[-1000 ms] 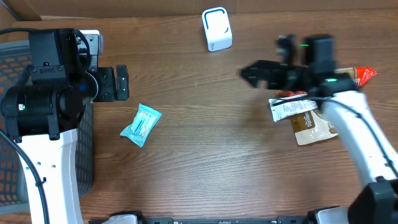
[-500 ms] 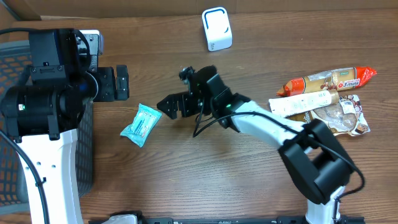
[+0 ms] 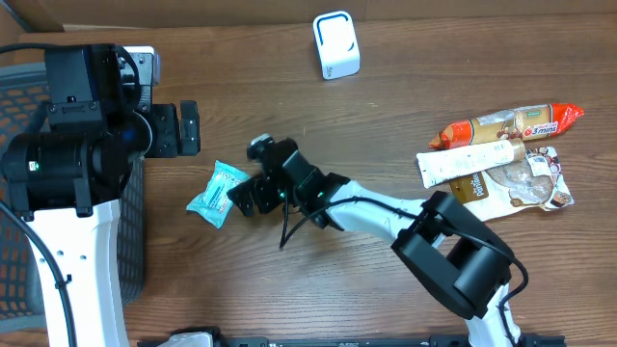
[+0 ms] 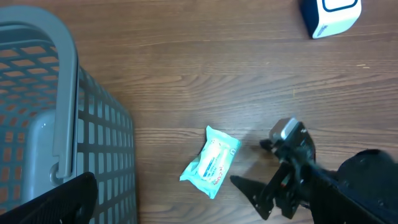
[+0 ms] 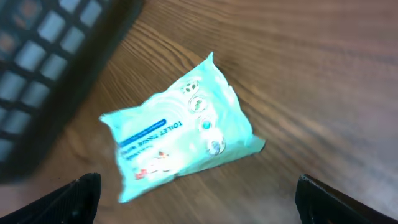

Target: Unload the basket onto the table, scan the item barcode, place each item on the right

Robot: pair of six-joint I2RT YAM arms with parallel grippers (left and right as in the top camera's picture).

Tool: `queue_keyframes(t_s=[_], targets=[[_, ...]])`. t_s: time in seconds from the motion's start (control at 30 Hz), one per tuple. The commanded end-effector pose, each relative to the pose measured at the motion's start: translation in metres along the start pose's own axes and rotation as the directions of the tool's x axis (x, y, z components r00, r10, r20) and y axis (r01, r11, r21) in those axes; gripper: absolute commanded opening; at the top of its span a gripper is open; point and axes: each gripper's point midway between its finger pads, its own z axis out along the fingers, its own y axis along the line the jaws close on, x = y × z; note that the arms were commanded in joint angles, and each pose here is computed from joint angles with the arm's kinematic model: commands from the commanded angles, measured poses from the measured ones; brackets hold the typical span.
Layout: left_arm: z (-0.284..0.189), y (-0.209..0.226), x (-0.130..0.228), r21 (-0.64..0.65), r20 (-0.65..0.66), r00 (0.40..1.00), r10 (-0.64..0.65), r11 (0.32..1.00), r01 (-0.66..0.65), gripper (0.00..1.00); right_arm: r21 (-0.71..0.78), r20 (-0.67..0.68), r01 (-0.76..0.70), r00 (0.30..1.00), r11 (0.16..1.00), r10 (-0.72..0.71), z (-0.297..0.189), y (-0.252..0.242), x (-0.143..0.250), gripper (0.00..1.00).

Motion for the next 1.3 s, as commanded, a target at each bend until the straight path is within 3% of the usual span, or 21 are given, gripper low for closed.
queue_keyframes(t_s=[0.0,0.13,0.4,0.63,0.77,0.93,1.27], targets=[[0.001,0.003,-0.002,-0.009,0.003,1.0,0.015,1.0,-0.015,0.99,0.102,0.079,0.213,0.972,0.972,-0.221,0.007,-0.004,-0.026,1.0],[0.001,0.003,-0.002,-0.009,0.003,1.0,0.015,1.0,-0.015,1.0,0.111,0.127,0.232,0.961,0.966,-0.246,0.026,0.005,-0.029,1.0],[0.001,0.003,-0.002,-0.009,0.003,1.0,0.015,1.0,-0.015,0.99,0.163,0.06,0.244,0.965,0.956,-0.256,0.061,0.003,-0.013,1.0],[0.001,0.002,-0.002,-0.009,0.003,1.0,0.015,1.0,-0.015,1.0,0.314,-0.146,0.229,0.971,0.921,-0.192,0.049,-0.048,0.028,1.0],[0.001,0.003,-0.002,-0.009,0.003,1.0,0.015,1.0,-0.015,1.0,0.418,-0.218,0.016,0.972,0.908,0.084,0.019,-0.091,0.045,1.0],[0.001,0.003,-0.002,-0.009,0.003,1.0,0.015,1.0,-0.015,1.0,0.354,-0.253,-0.219,0.913,0.909,0.319,-0.013,-0.113,0.039,1.0],[0.001,0.003,-0.002,-0.009,0.003,1.0,0.015,1.0,-0.015,0.99,0.211,-0.332,-0.46,0.796,0.863,0.506,-0.05,-0.134,0.036,1.0]])
